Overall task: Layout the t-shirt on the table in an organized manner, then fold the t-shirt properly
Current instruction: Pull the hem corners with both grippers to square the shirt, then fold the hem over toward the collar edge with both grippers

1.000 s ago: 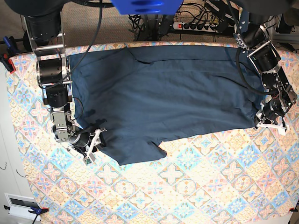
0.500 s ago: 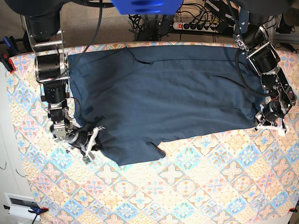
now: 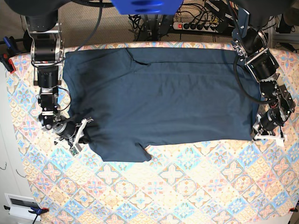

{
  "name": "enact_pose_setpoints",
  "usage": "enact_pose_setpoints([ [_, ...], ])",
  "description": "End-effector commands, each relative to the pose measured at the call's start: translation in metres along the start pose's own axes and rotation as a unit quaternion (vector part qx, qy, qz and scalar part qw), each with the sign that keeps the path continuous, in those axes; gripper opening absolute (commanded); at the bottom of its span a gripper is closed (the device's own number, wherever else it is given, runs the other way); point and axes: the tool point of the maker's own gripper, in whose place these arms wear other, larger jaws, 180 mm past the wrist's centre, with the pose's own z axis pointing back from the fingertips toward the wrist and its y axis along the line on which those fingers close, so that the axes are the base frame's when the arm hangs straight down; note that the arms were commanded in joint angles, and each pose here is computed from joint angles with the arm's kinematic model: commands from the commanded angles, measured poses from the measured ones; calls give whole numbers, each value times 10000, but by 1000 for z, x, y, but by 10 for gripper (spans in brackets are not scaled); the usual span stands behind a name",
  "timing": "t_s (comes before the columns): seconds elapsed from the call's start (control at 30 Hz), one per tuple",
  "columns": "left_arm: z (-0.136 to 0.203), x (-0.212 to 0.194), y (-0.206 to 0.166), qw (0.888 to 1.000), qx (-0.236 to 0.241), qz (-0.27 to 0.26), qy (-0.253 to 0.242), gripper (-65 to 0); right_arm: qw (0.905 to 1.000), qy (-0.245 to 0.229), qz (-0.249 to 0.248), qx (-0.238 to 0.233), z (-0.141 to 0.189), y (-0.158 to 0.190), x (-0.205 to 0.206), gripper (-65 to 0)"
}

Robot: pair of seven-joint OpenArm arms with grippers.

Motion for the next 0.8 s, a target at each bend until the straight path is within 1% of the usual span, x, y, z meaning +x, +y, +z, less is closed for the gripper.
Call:
enact_pose_setpoints([
  [0.0,7,26,-12,9994,-169,-44,-311,-650,9976,-608,40,-314,15,-26,46,-648],
  [0.07,7,25,-16,9992,-274,31,-299,-650,9968,-657,62,-454,24,-33,52,-648],
  [0.2,7,24,-19,9987,-393,129,-299,-650,9952,-739,213,-610,37,-35,59,-648],
  [0.3,8,20,-15,9988,-393,156,-266,-650,9944,-755,283,-690,46,-32,55,-648],
  [0.33,11,23,-17,9985,-430,126,-324,-650,9941,-759,283,-715,49,-31,52,-648],
  [0.47,25,23,-14,9981,-367,-139,-478,-650,9939,-728,310,-770,56,-28,43,-648],
  [0.57,38,22,-17,9956,-441,-560,-602,-650,9933,-737,313,-835,63,-27,37,-648],
  [0.67,43,14,-18,9924,-557,-926,-582,-650,9926,-716,313,-928,72,-30,29,-648],
  [0.73,45,12,-12,9917,-532,-1034,-545,-650,9916,-693,376,-1026,81,-35,25,-648],
  [0.77,48,8,-4,9920,-453,-1072,-491,-650,9912,-695,416,-1048,84,-36,25,-648],
])
